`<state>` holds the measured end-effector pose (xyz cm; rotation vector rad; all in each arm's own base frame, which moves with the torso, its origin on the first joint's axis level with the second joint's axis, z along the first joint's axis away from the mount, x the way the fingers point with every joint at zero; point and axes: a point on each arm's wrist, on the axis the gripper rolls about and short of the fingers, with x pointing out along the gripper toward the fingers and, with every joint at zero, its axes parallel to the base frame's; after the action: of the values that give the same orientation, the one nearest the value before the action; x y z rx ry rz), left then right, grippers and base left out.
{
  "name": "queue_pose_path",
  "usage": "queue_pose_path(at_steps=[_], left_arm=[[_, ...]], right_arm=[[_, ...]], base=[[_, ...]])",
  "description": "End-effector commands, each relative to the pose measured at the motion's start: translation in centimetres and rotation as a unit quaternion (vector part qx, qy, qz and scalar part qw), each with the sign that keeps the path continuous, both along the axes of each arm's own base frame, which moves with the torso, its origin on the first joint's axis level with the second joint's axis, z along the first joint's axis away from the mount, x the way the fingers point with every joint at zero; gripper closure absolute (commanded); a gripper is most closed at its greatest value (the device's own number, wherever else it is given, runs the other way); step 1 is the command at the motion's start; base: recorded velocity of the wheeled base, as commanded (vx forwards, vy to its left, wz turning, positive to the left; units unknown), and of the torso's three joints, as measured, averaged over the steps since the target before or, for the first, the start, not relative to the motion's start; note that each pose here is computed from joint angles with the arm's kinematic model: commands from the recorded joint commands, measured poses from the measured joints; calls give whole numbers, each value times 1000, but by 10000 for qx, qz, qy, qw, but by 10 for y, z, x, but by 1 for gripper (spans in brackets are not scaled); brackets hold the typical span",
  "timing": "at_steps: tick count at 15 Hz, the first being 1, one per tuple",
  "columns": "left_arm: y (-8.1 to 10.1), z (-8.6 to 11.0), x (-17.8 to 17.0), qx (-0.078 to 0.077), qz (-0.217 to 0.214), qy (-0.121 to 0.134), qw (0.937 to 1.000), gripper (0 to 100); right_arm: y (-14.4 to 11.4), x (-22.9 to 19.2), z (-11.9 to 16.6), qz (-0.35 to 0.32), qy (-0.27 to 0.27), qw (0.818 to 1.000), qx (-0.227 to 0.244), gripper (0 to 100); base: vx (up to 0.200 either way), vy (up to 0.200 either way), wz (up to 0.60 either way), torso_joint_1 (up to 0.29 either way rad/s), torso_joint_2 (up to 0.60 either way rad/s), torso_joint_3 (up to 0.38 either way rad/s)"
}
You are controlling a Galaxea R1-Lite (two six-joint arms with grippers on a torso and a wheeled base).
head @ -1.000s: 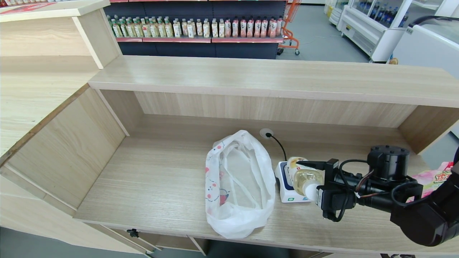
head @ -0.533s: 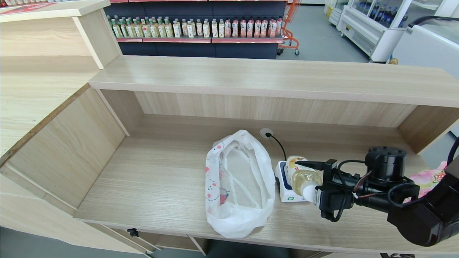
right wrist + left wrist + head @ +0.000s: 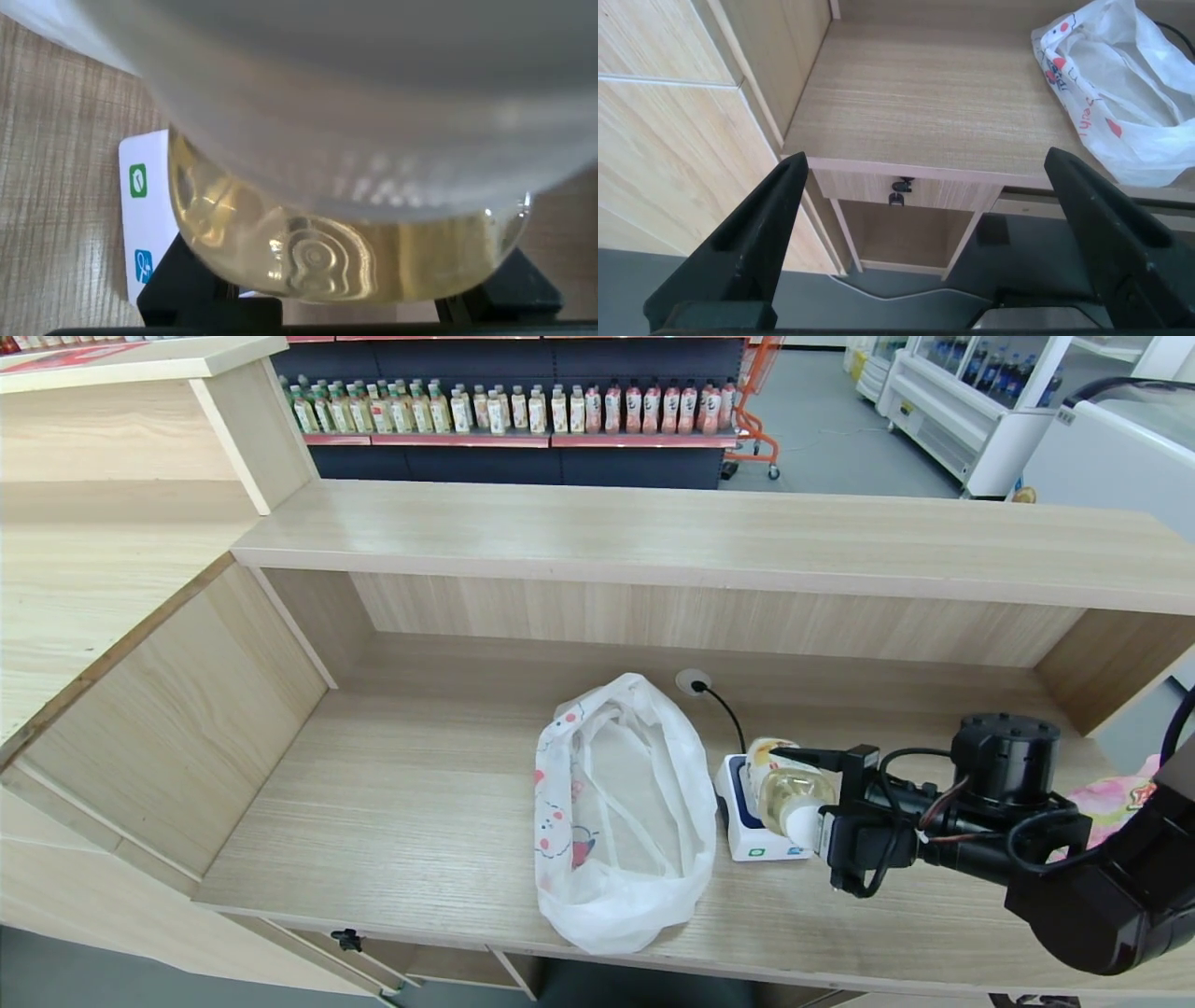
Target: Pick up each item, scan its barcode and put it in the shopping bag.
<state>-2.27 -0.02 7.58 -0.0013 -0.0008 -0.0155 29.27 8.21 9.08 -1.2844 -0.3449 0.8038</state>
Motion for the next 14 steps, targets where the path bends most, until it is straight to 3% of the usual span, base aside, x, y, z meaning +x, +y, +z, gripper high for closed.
queue_pose_path(at_steps=[1, 2, 3, 4, 6, 8, 10, 14], left_arm=[[0, 0, 0, -1, 1, -3, 10000, 0], [0, 0, 0, -1, 1, -3, 10000, 0], [0, 0, 0, -1, 1, -3, 10000, 0], [0, 0, 0, -1, 1, -3, 10000, 0], [0, 0, 0, 6, 1, -4, 10000, 0], [0, 0, 0, 6, 1, -4, 10000, 0], [0, 0, 0, 6, 1, -4, 10000, 0], [0, 0, 0, 6, 1, -4, 10000, 0]], right_arm=[[10, -10, 41, -402, -225, 9966, 679, 100], [11, -12, 47, -493, -206, 9952, 821, 100], [18, -25, 82, -1120, 203, 9760, 1854, 100], [19, -32, 98, -1379, 518, 9625, 2280, 100], [19, -49, 117, -1661, 1518, 9201, 3205, 100], [17, -56, 119, -1891, 2027, 8770, 3925, 100], [13, -62, 112, -2141, 2419, 8390, 4379, 100], [19, -78, 99, -2161, 2984, 8037, 4673, 100]], base=[[0, 0, 0, 0, 0, 0], [0, 0, 0, 0, 0, 0], [0, 0, 0, 0, 0, 0], [0, 0, 0, 0, 0, 0], [0, 0, 0, 0, 0, 0], [0, 0, 0, 0, 0, 0], [0, 0, 0, 0, 0, 0], [0, 150, 0, -4, 3, 3]])
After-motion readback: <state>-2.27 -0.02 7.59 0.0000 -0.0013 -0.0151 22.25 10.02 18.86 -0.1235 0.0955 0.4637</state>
